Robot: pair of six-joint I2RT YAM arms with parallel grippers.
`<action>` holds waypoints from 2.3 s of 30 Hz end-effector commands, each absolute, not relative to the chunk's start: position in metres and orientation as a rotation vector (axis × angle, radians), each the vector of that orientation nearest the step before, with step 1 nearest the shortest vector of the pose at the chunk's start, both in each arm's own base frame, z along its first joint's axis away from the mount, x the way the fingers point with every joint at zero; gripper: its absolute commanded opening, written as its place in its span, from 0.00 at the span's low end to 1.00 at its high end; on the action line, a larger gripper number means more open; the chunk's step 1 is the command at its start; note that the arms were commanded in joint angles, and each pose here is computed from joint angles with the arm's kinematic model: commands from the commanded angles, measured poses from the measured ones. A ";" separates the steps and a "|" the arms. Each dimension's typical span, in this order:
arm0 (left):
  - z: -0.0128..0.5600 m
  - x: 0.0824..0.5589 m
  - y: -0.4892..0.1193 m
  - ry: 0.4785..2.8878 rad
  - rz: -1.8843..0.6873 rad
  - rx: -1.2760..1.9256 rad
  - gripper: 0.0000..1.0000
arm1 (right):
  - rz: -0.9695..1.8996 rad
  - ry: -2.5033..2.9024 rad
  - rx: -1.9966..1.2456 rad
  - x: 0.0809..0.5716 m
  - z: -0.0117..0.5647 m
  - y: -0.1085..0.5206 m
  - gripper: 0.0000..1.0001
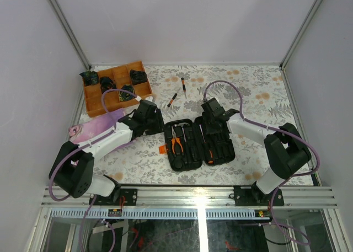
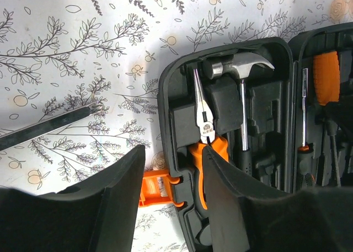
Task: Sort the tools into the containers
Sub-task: Place the screwdriver in the storage box.
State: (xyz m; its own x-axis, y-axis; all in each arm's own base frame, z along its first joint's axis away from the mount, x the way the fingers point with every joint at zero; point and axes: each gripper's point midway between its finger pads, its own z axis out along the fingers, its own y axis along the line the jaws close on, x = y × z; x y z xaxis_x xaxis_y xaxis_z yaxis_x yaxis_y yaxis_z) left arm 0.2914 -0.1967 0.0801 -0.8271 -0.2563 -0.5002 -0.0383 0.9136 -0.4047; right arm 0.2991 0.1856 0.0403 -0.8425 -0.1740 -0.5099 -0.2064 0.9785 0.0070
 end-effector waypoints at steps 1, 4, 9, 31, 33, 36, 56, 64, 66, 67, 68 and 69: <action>0.092 0.294 -0.195 2.481 -0.524 -0.204 0.45 | 0.122 2.500 -0.241 0.324 0.062 0.195 0.39; 0.094 0.295 -0.196 2.480 -0.529 -0.202 0.45 | 0.123 2.501 -0.247 0.327 0.062 0.197 0.39; 0.098 0.296 -0.199 2.470 -0.545 -0.200 0.46 | 0.112 2.499 -0.240 0.325 0.066 0.193 0.38; 0.116 0.297 -0.247 2.449 -0.586 -0.095 0.45 | 0.204 2.641 -0.292 0.297 0.038 0.192 0.23; 0.116 0.297 -0.247 2.450 -0.588 -0.095 0.45 | 0.188 2.642 -0.281 0.300 0.035 0.191 0.20; 0.116 0.296 -0.248 2.452 -0.592 -0.093 0.45 | 0.169 2.640 -0.259 0.305 0.029 0.191 0.16; 0.115 0.300 -0.255 2.455 -0.590 -0.070 0.47 | 0.191 2.548 -0.217 0.313 0.051 0.191 0.27; 0.110 0.302 -0.255 2.468 -0.578 -0.061 0.47 | 0.201 2.561 -0.245 0.312 0.056 0.194 0.26; 0.106 0.300 -0.256 2.477 -0.578 -0.061 0.47 | 0.201 2.575 -0.248 0.311 0.052 0.194 0.26; 0.104 0.300 -0.255 2.481 -0.578 -0.061 0.47 | 0.198 2.584 -0.250 0.310 0.049 0.194 0.25; 0.103 0.299 -0.256 2.485 -0.581 -0.059 0.47 | 0.197 2.590 -0.251 0.310 0.047 0.194 0.24; 0.102 0.299 -0.256 2.489 -0.582 -0.057 0.46 | 0.198 2.596 -0.252 0.310 0.044 0.195 0.23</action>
State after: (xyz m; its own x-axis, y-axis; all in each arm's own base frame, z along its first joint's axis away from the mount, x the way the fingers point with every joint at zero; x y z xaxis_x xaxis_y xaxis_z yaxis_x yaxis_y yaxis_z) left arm 0.2941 -0.2499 0.0986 -0.8415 -0.1722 -0.5120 0.0659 0.9080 -0.4137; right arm 0.3042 0.1907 0.0424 -0.8463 -0.1395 -0.5141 -0.2132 0.9732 0.0868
